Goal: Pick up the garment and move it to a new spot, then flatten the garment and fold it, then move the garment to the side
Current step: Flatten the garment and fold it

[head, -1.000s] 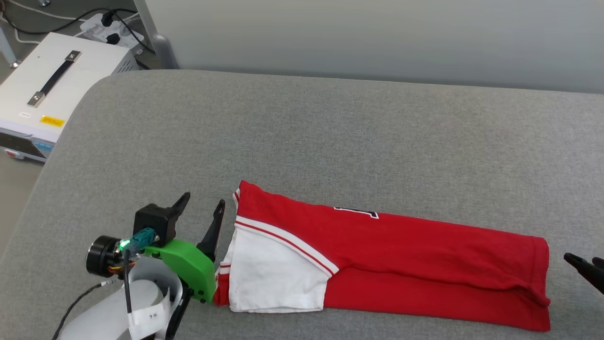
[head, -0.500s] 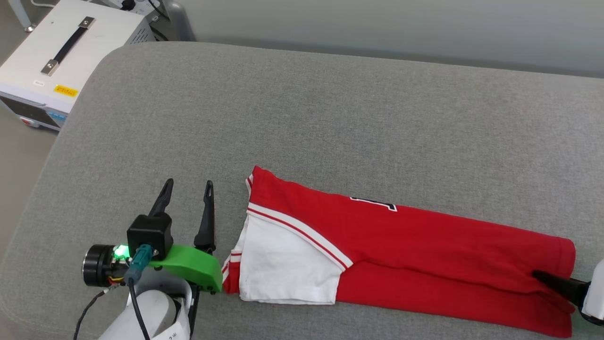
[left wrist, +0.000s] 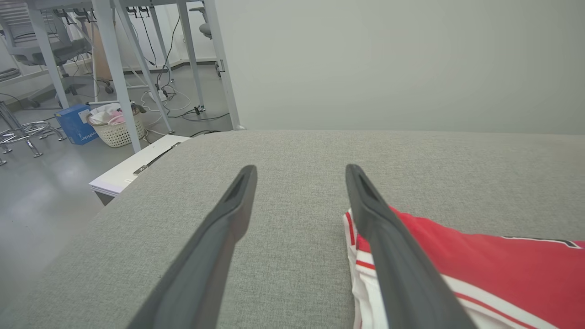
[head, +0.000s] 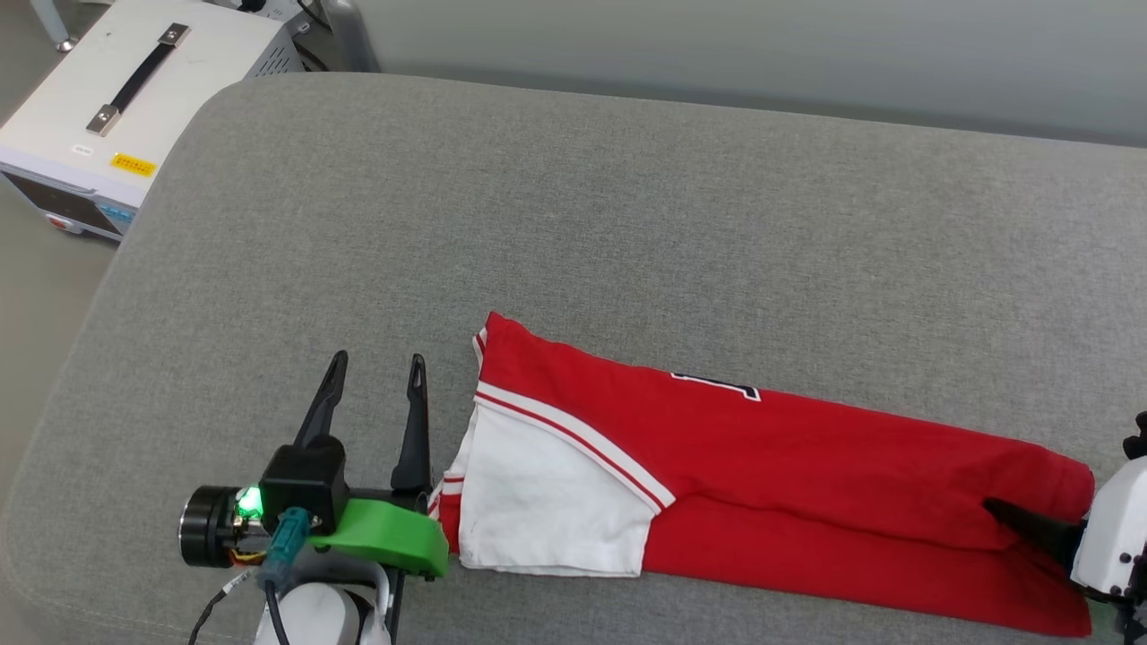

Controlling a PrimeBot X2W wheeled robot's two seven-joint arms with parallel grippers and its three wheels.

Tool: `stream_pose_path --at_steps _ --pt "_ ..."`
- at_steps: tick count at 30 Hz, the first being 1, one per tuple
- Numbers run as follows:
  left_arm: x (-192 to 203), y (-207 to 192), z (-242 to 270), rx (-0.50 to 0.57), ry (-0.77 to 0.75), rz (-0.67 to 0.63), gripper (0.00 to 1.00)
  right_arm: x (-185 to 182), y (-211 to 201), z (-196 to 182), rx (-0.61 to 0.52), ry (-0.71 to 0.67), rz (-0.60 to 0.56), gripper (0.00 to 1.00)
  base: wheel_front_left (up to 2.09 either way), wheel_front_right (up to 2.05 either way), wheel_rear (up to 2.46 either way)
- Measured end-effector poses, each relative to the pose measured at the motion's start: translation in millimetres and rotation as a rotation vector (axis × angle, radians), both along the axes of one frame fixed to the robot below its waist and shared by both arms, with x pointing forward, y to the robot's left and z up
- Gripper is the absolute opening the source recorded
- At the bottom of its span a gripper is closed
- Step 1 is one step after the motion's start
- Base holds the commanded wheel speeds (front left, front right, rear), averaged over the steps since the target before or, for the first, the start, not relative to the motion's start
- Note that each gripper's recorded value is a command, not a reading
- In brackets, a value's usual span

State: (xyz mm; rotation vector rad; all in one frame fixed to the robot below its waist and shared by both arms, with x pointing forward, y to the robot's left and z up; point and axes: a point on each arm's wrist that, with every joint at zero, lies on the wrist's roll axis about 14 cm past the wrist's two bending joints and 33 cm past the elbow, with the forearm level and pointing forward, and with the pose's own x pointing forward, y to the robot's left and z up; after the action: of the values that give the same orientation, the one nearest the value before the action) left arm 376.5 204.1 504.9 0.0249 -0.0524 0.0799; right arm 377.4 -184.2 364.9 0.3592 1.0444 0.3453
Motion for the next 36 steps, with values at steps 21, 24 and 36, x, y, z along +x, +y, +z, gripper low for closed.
stream_pose_path --at_steps 21,24,36 --pt "-15.0 -14.0 12.6 0.040 -0.052 -0.049 1.00 -14.3 -88.9 22.3 -0.160 -0.101 -0.144 0.00 0.00 0.00 0.00" --pt "-18.3 -14.9 13.4 0.040 -0.055 -0.053 1.00 -20.0 -108.1 29.2 -0.197 -0.107 -0.162 0.00 0.00 0.00 0.00" --pt "-18.7 -22.6 7.5 0.042 -0.040 -0.082 1.00 -13.9 -36.3 79.1 -0.042 -0.221 0.045 0.00 0.00 0.00 0.00"
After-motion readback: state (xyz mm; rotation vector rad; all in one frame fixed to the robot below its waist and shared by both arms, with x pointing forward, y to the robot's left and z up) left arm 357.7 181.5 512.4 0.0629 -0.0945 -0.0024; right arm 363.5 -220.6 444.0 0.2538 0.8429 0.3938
